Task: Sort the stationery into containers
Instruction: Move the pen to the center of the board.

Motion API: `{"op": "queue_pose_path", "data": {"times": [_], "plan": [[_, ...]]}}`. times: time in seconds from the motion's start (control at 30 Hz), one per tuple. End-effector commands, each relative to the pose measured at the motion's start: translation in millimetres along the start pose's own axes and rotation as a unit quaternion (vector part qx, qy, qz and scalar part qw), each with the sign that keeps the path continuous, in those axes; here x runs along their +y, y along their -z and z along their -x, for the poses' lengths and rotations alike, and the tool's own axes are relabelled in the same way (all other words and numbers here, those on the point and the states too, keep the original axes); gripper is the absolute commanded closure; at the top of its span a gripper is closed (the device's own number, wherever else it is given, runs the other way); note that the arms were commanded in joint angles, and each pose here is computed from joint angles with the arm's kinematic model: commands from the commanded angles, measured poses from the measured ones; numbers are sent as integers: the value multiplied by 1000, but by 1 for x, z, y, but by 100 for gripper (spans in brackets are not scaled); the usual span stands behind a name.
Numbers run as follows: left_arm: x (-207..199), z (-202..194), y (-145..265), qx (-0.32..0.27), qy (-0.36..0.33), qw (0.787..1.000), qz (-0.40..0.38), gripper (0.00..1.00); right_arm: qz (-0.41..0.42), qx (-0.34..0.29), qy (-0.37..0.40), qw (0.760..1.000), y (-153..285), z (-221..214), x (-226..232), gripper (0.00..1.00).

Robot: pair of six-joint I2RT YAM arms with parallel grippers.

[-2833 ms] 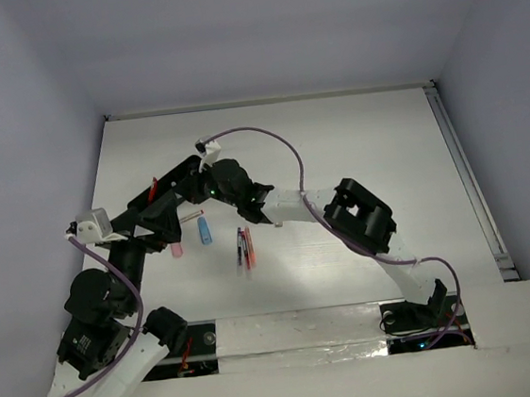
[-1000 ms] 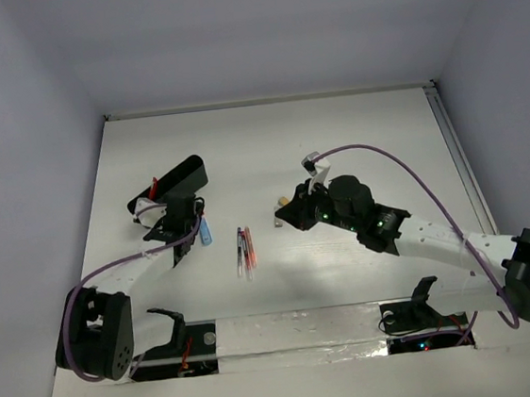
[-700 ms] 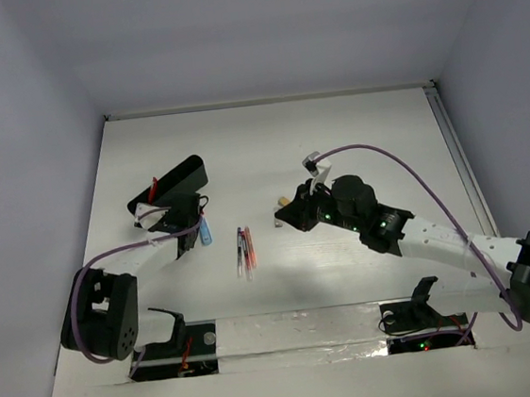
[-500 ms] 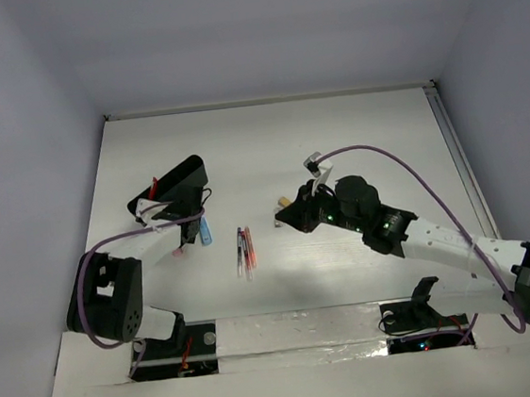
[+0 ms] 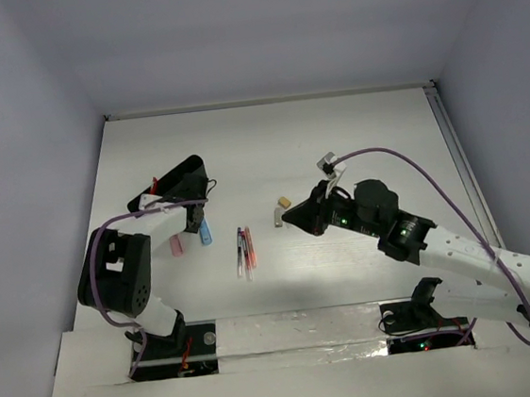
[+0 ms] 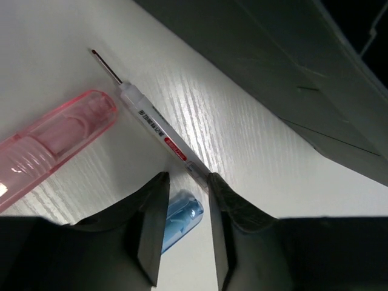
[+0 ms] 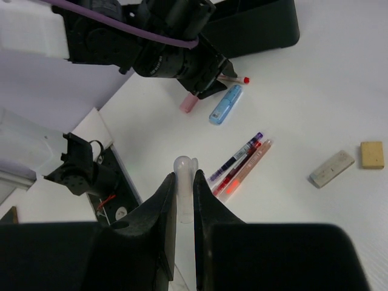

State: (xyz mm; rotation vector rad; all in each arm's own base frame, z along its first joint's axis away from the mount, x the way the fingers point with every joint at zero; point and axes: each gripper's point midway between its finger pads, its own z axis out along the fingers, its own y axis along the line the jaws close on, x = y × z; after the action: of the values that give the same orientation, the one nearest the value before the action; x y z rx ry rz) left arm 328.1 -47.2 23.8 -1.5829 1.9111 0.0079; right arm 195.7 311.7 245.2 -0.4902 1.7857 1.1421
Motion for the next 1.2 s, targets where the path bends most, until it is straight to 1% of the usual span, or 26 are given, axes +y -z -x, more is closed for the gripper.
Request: {"op": "queue_pose_path", "data": {"times": [0.0, 0.03, 0.13, 0.2, 0.23, 0.3, 0.37, 0.4, 0.43, 0.53, 0.6, 0.7, 0.73, 0.8, 0.83, 0.93, 0.97, 1.0, 1.03, 1.17], "plan": [[21, 6, -2, -14, 5, 999, 51, 72, 14, -22, 9, 1000, 8, 12, 10, 100], [23, 6, -1, -13, 5, 999, 52, 75, 16, -25, 10, 1000, 10, 14, 11, 100], [33, 0, 3, -9, 6, 999, 51, 76, 15, -26, 10, 999, 12, 15, 12, 100], [36, -1, 3, -6, 12, 999, 51, 79, 16, -27, 10, 999, 13, 15, 12, 100], [39, -1, 4, -4, 12, 999, 51, 83, 16, -26, 10, 999, 13, 15, 12, 100], [42, -3, 7, 0, 6, 999, 52, 86, 18, -26, 9, 999, 13, 15, 13, 100], [45, -8, 12, 7, -4, 999, 46, 91, 18, -27, 9, 999, 14, 16, 13, 100], [47, -9, 13, 11, -4, 999, 45, 92, 18, -28, 9, 999, 14, 16, 14, 100], [50, -12, 15, 14, -10, 999, 42, 97, 19, -29, 9, 999, 15, 17, 15, 100], [55, -15, 21, 17, -24, 999, 34, 100, 19, -28, 9, 999, 15, 16, 14, 100], [60, -9, 23, 1, -34, 999, 35, 100, 20, -27, 9, 999, 15, 15, 14, 100], [61, 6, 29, -25, -24, 999, 24, 87, 23, -24, 9, 999, 14, 14, 15, 100], [60, 11, 34, -29, -15, 999, 12, 74, 24, -23, 8, 999, 13, 14, 15, 100], [53, 16, 36, -38, 5, 999, -12, 61, 27, -19, 7, 999, 11, 12, 16, 100], [50, 18, 38, -38, 14, 999, -24, 51, 27, -19, 7, 999, 11, 11, 15, 100], [36, 21, 37, -43, 35, 998, -43, 45, 26, -17, 6, 1000, 9, 10, 14, 100], [34, 23, 35, -45, 39, 997, -40, 44, 26, -16, 6, 1000, 9, 10, 15, 100], [35, 20, 31, -45, 33, 998, -30, 41, 26, -15, 5, 1000, 9, 9, 14, 100], [26, 19, 32, -42, 35, 998, -34, 40, 26, -16, 5, 1000, 8, 10, 14, 100], [15, 16, 26, -41, 36, 998, -21, 39, 24, -13, 6, 1000, 8, 8, 13, 100]]}}
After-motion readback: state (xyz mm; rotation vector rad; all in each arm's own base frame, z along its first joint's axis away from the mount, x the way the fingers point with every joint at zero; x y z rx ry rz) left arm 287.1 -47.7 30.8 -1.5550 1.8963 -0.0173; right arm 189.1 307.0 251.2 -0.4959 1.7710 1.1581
